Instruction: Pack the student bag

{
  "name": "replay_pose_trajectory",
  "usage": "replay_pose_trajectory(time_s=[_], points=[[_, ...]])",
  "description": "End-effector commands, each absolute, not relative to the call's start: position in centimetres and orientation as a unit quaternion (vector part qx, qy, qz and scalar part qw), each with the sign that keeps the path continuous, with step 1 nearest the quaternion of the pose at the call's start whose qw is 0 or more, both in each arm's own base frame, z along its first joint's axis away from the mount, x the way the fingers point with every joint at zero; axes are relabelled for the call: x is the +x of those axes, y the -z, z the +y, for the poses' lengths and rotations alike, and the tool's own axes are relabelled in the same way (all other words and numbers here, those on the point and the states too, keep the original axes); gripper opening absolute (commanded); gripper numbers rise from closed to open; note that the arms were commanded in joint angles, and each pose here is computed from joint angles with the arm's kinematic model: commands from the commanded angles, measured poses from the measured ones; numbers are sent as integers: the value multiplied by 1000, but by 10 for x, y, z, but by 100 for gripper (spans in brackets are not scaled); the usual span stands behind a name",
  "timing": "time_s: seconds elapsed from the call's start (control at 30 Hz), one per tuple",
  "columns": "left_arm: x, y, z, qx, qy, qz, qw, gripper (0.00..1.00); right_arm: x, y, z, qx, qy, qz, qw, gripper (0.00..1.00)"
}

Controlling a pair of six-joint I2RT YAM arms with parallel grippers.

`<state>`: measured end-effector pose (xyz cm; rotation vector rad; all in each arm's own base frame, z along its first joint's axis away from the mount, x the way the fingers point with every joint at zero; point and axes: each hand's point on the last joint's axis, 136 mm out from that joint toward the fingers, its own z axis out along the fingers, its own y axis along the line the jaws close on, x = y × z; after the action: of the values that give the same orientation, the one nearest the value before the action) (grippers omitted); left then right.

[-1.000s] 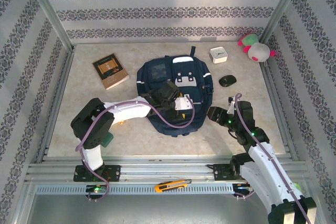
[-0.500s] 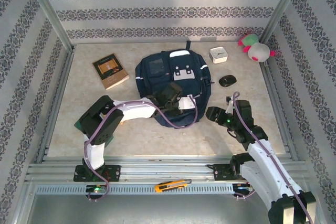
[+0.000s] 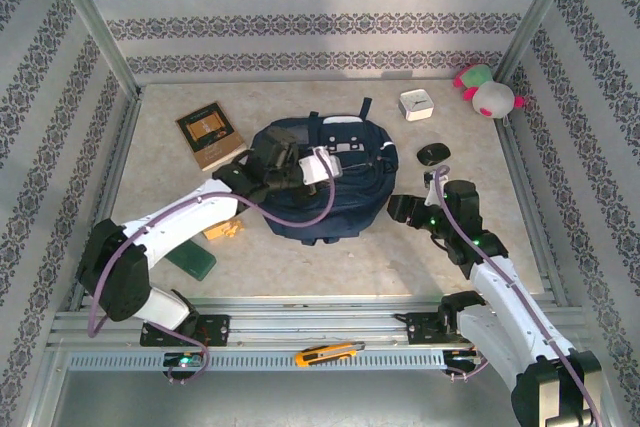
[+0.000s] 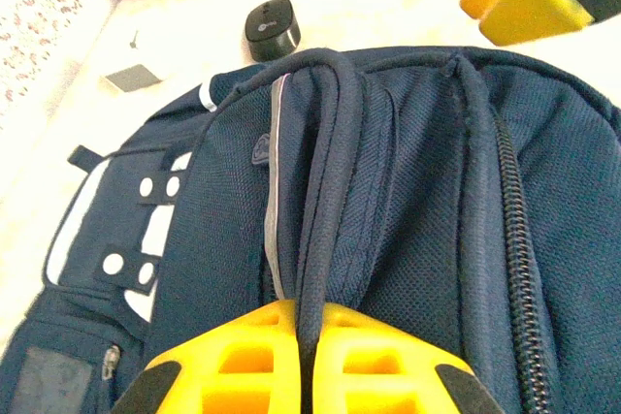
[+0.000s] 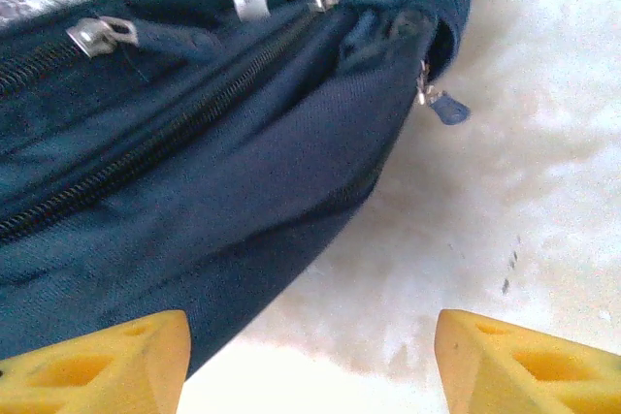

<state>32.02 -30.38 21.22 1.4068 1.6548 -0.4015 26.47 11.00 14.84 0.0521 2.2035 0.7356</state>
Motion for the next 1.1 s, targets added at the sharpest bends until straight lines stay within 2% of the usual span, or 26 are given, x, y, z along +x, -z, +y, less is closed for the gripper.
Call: replay_pose_trajectory(time_s=[0.0, 0.13, 0.23, 0.47, 0.67, 1.07], points=[[312, -253, -298, 562, 224, 644, 469, 0, 275, -169, 115, -21, -301, 840, 451, 67], [308, -262, -292, 568, 249, 632, 465, 0, 283, -171, 128, -38, -334, 822, 459, 67], [311, -267, -287, 565, 253, 633, 465, 0, 289, -160, 124, -54, -310, 828, 464, 67], [325, -286, -265, 544, 269, 633, 481, 0, 310, -133, 101, 29, -265, 858, 440, 68], [329, -307, -250, 533, 293, 622, 493, 0, 322, -111, 104, 41, -267, 863, 428, 70], [339, -319, -234, 523, 324, 623, 483, 0, 360, -95, 165, -104, -284, 851, 428, 69]])
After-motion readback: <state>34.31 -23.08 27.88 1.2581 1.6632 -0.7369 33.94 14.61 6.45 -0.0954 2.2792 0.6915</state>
